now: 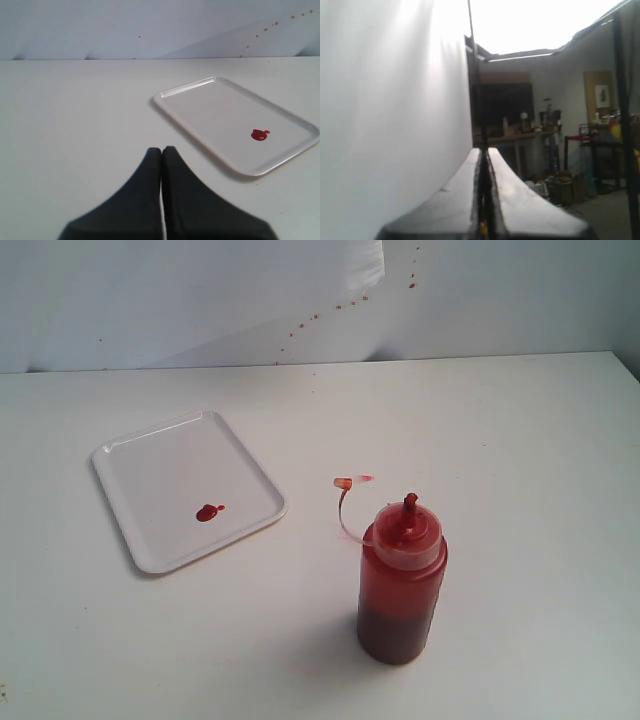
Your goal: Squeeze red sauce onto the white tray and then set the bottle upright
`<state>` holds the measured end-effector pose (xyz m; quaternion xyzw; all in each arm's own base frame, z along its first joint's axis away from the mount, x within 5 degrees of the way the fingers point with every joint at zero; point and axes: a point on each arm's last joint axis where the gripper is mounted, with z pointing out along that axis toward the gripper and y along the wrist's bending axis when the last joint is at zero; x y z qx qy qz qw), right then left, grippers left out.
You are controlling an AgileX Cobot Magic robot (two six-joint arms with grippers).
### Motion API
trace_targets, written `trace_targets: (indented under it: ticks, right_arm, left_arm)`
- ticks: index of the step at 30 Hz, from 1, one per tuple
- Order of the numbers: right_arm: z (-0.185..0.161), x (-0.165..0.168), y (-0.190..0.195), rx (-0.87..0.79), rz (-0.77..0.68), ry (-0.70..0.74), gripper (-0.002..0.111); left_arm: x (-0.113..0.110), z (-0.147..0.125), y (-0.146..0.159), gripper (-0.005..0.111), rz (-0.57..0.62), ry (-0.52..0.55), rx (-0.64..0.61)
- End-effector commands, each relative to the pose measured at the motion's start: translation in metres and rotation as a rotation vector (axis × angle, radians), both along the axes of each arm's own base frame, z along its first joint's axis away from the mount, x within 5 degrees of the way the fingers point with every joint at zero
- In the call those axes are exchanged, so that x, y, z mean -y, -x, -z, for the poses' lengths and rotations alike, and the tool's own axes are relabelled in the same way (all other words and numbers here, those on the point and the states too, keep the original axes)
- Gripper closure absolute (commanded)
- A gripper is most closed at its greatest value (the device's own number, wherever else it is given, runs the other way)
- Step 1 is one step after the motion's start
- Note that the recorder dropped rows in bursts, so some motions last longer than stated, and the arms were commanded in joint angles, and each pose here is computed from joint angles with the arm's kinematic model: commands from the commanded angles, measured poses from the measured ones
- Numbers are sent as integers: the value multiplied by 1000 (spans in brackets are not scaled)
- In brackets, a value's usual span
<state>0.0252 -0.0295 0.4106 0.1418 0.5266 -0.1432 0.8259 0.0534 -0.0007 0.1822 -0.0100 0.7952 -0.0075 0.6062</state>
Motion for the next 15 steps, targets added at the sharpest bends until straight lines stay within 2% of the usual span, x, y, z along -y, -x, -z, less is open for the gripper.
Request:
trace_targets:
  ticks: [1,5,10,15]
  right_arm:
    - [21,3,32,68,67,-21,108]
    - [40,2,41,89,67,-20,108]
    - [64,3,27,43,44,-74,108]
    - [77,4,19,138,-5,-158,108]
  left_arm:
    - [0,0,0,107,-3,7,9]
    - [0,0,0,107,-3,7,9]
    - [0,0,0,107,-3,7,9]
    - [0,0,0,107,-3,7,9]
